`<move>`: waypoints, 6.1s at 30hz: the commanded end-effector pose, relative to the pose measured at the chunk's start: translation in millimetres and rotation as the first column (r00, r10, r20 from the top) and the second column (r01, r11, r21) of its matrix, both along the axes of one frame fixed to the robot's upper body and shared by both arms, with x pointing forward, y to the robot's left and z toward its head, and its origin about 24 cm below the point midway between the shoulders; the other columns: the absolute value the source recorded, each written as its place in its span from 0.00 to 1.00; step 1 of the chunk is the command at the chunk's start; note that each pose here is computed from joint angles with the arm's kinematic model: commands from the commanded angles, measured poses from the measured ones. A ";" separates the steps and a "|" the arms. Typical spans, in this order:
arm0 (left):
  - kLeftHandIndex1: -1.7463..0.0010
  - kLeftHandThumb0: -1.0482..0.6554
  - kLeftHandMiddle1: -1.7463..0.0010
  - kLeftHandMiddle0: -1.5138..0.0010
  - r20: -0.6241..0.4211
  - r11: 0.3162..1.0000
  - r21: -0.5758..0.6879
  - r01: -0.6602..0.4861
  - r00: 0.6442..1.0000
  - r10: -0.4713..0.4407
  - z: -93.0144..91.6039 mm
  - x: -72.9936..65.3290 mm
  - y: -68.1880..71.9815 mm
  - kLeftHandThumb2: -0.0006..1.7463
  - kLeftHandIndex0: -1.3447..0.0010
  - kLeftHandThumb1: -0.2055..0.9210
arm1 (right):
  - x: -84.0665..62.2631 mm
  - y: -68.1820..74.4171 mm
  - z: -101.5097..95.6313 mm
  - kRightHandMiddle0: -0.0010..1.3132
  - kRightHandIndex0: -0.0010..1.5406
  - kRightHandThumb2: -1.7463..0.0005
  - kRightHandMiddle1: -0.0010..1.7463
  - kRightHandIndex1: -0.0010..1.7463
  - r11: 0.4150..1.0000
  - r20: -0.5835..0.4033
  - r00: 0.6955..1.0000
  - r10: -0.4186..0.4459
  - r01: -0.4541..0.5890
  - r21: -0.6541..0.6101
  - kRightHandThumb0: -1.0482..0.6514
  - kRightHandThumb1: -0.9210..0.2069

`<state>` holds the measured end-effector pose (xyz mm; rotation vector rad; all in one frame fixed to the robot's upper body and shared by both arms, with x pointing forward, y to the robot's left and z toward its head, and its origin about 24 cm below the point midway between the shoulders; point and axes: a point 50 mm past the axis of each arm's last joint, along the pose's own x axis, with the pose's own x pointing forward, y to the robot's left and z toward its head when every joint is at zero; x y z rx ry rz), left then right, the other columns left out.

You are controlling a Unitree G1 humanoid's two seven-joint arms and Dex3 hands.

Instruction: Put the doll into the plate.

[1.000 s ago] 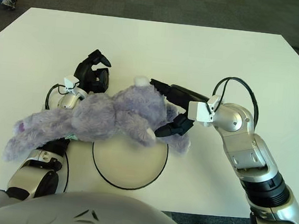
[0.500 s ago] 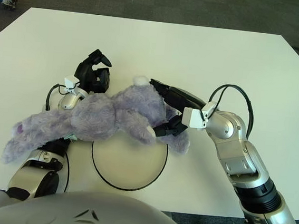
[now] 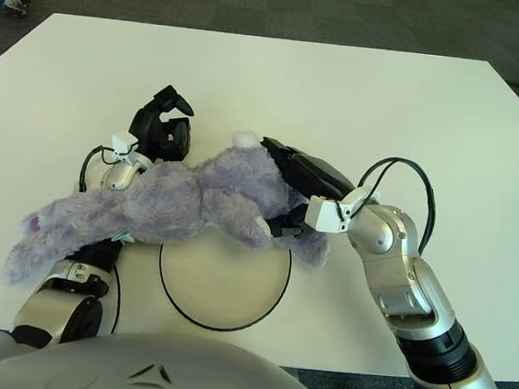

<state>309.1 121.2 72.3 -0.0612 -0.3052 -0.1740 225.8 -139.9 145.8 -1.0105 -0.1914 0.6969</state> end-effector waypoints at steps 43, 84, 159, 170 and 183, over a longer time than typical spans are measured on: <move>0.00 0.36 0.00 0.22 -0.002 1.000 0.007 -0.021 1.000 0.021 -2.1 -1.0 3.6 0.67 0.61 0.57 | -7.8 -2.9 20.9 0.37 0.48 0.16 0.99 0.97 0.936 0.065 0.955 -0.289 0.267 0.228 0.62 0.67; 0.00 0.35 0.00 0.21 -0.030 1.000 -0.014 -0.012 0.999 0.011 -3.4 1.1 4.9 0.69 0.60 0.55 | -0.9 -18.6 39.8 0.53 0.52 0.14 0.85 1.00 0.886 -0.046 0.957 -0.286 0.283 0.368 0.61 0.74; 0.00 0.36 0.00 0.23 -0.008 1.000 0.021 -0.016 1.000 0.016 -2.3 1.3 3.1 0.67 0.62 0.57 | -30.2 -30.8 42.5 0.48 0.41 0.23 0.88 0.99 0.964 -0.285 0.958 -0.039 0.111 0.241 0.61 0.62; 0.00 0.36 0.00 0.23 -0.011 1.000 0.022 -0.013 1.000 0.013 -2.8 1.7 0.9 0.66 0.62 0.58 | -29.8 -31.7 42.0 0.48 0.43 0.22 0.87 0.99 0.977 -0.276 0.961 -0.005 0.064 0.206 0.61 0.63; 0.00 0.35 0.00 0.23 -0.023 1.000 0.022 -0.008 1.000 0.008 -3.0 1.9 -1.5 0.68 0.60 0.55 | -29.5 -35.4 39.5 0.33 0.32 0.56 0.91 0.79 0.985 -0.284 0.959 0.008 0.041 0.167 0.57 0.26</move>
